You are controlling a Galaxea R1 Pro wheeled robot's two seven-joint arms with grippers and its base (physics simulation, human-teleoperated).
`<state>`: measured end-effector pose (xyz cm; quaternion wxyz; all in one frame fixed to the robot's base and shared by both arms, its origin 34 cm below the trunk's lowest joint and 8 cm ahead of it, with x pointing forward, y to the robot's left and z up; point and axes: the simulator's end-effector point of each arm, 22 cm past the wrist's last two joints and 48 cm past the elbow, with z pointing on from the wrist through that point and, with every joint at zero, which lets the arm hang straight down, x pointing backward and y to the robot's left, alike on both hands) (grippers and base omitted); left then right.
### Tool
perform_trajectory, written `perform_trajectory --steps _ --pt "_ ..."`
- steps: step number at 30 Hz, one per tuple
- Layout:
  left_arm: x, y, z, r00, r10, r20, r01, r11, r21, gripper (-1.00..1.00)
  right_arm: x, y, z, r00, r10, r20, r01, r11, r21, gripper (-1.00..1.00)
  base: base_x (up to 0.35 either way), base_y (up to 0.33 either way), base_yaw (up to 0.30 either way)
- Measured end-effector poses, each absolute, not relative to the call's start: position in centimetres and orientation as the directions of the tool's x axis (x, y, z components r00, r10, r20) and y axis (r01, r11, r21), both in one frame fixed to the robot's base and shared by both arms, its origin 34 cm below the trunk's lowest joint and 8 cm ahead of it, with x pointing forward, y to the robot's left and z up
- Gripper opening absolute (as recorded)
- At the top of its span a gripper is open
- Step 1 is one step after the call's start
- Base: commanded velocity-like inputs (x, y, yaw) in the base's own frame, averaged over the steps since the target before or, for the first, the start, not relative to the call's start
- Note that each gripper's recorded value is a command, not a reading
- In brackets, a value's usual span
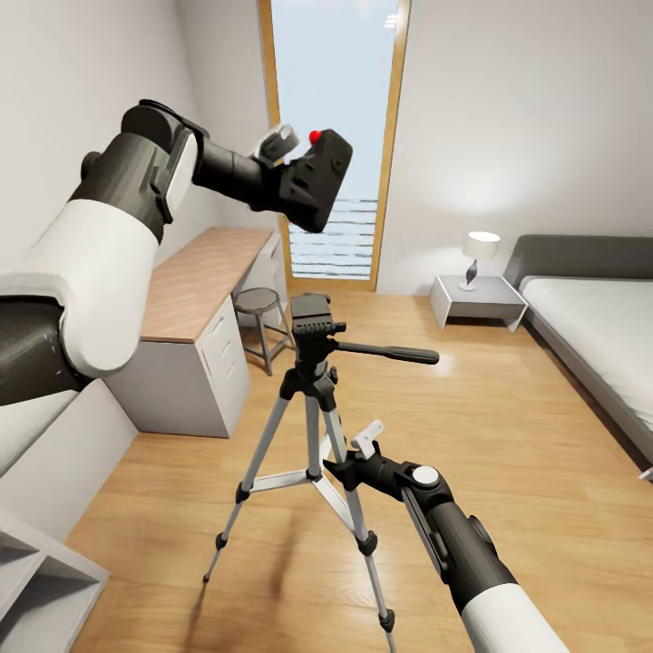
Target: Attach the digital camera to the camera tripod in the bedroom.
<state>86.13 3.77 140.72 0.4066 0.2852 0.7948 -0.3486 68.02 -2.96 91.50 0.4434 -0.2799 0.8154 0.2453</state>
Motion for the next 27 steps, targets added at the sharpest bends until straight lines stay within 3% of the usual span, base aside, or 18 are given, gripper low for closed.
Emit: perform_trajectory --steps 3,11,20,27 --pt "83.4 1.9 142.1 -0.464 0.187 -0.866 0.825 0.449 -0.345 -1.00 68.0 -2.9 91.5 -0.450 -0.239 -0.860 -0.674 0.723 0.151 -1.00 0.000 0.000 0.000" --pt "78.7 -2.2 143.4 -0.274 0.249 -0.929 0.955 0.183 -0.233 -1.00 68.0 -2.9 91.5 -0.450 -0.239 -0.860 -0.673 0.724 0.151 -1.00 0.000 0.000 0.000" --pt "77.7 -2.9 144.2 -0.275 0.205 -0.939 0.959 0.129 -0.252 -1.00 68.0 -2.9 91.5 -0.450 -0.240 -0.860 -0.674 0.724 0.150 -1.00 0.000 0.000 0.000" --pt "78.2 1.0 144.2 -0.160 0.381 -0.911 0.966 0.251 -0.065 -1.00 68.0 -2.9 91.4 -0.450 -0.239 -0.860 -0.672 0.725 0.150 -1.00 0.000 0.000 0.000"
